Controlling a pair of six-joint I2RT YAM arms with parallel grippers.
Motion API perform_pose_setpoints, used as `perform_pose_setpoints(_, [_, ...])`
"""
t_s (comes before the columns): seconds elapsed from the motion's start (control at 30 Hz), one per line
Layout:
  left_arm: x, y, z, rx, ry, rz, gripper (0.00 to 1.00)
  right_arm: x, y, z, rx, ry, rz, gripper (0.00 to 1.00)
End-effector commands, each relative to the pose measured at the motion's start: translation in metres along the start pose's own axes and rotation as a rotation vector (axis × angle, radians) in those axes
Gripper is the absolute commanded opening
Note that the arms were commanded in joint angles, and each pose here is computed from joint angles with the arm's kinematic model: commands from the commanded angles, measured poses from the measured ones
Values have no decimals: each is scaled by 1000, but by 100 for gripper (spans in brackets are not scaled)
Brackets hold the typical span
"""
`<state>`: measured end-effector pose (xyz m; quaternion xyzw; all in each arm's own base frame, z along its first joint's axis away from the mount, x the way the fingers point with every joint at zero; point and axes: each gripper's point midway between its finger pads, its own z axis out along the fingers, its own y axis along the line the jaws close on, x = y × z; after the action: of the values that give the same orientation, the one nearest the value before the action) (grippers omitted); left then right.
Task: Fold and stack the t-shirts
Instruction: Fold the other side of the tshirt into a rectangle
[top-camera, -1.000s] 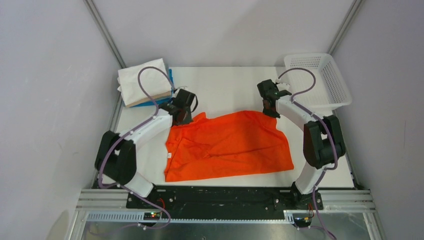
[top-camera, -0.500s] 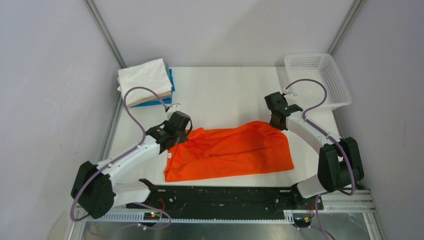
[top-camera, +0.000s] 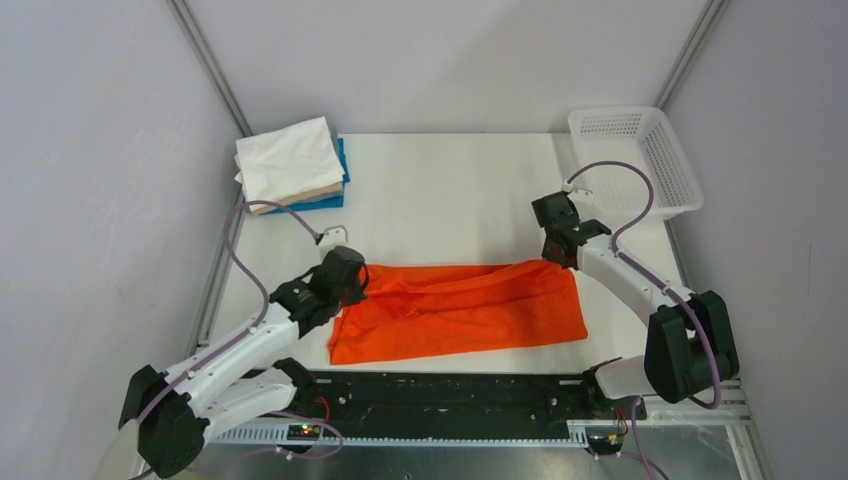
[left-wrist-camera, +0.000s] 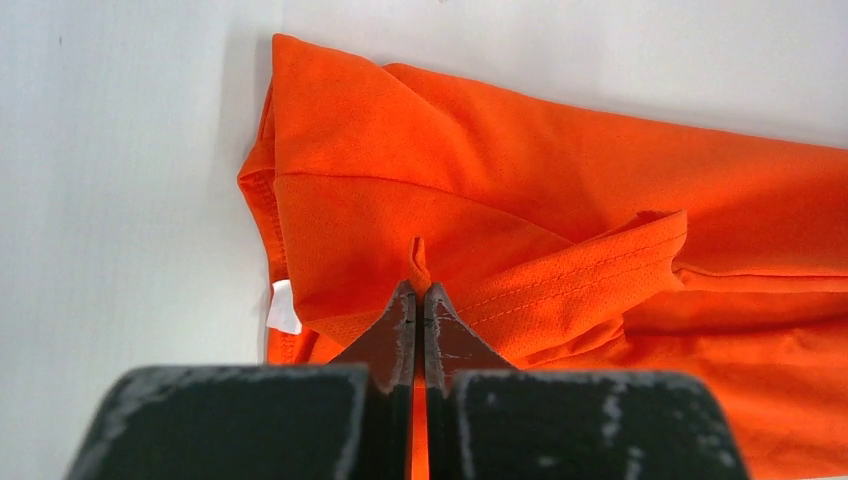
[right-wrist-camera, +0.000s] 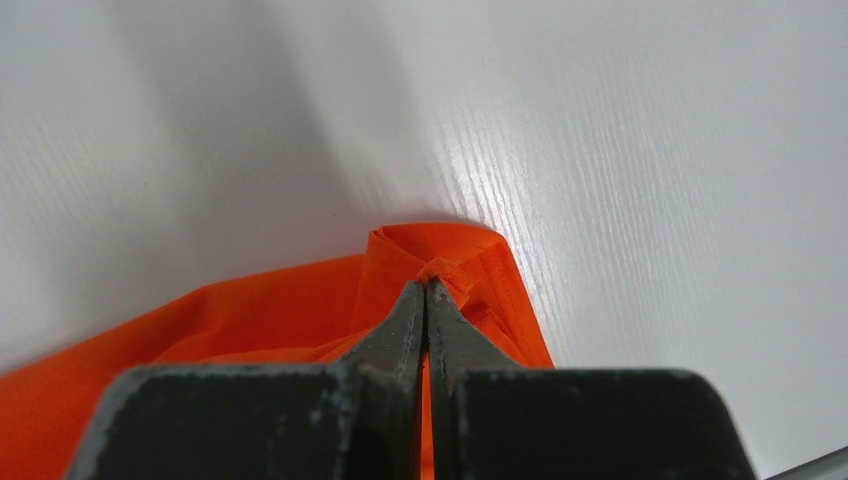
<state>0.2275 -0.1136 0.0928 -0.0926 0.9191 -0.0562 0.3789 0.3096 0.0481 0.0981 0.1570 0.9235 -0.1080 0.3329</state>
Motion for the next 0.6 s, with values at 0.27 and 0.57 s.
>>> perform_pose_setpoints(0.27, [-13,-7,-11,55,-67,-46,0,-74,17,-28,-90,-328,-161,3])
perform_pose_setpoints(0.57, [-23,-9,-9,21,-85,-59,0,-102,39,-15,-182,-417,-288,3])
